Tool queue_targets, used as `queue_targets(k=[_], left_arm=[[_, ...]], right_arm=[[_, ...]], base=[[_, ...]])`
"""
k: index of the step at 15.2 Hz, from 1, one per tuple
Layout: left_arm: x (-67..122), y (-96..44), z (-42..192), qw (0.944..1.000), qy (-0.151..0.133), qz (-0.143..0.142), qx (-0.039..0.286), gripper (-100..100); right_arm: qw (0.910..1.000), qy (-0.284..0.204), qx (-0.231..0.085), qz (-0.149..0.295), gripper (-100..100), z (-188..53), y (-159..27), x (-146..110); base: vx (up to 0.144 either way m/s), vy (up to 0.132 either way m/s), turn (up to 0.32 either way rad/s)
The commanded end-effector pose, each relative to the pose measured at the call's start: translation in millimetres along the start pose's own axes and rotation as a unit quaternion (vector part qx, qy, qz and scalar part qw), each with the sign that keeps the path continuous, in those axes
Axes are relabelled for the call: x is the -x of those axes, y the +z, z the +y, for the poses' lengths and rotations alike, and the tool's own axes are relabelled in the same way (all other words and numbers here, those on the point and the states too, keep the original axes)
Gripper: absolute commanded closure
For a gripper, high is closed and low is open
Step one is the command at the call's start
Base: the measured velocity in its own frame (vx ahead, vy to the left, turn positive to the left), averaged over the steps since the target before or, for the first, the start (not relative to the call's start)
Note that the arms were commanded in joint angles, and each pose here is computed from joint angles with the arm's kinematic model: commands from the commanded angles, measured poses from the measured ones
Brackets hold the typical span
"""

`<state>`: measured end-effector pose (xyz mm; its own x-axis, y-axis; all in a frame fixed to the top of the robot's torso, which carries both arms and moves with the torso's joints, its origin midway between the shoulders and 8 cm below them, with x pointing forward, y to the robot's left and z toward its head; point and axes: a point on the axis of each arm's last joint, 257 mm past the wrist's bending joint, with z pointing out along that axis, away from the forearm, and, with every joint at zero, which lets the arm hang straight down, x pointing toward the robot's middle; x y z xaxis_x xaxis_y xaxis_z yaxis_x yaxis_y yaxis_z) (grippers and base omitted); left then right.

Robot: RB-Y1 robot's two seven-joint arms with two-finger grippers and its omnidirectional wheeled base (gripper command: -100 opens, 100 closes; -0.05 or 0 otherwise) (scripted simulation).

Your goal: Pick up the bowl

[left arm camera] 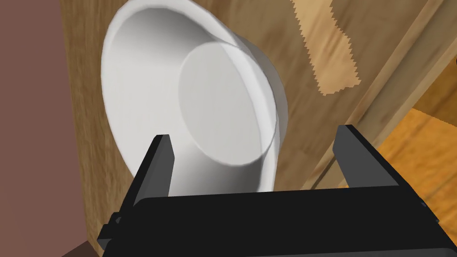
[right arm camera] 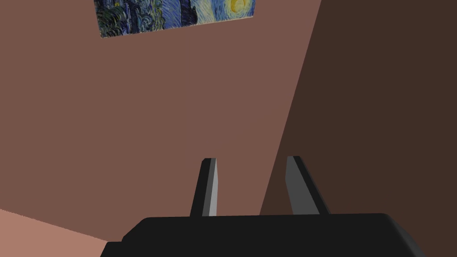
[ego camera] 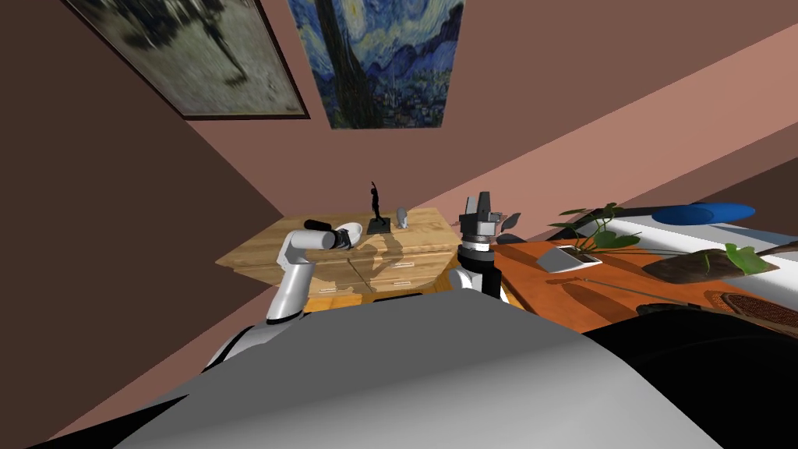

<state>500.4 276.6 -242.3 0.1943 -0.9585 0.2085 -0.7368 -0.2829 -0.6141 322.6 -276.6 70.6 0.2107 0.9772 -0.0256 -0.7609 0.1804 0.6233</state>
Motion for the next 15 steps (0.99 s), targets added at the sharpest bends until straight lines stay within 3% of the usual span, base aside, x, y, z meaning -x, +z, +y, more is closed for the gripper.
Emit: queue_targets(k=[1, 15], left_arm=[[-2.7, -0.9, 3.8, 0.9998, -0.006, -0.002, 0.020, -100], [-7.4, -13.0, 31.2, 0.9923, -0.025, -0.023, 0.119, -100]], right_arm=[[1.0000, 0.000, 0.000, 0.000, 0, 0.0, 0.0, 0.0], [1.0000, 0.000, 0.000, 0.000, 0, 0.0, 0.0, 0.0]], base=[[0.024, 0.023, 0.005], [0.023, 0.024, 0.003]])
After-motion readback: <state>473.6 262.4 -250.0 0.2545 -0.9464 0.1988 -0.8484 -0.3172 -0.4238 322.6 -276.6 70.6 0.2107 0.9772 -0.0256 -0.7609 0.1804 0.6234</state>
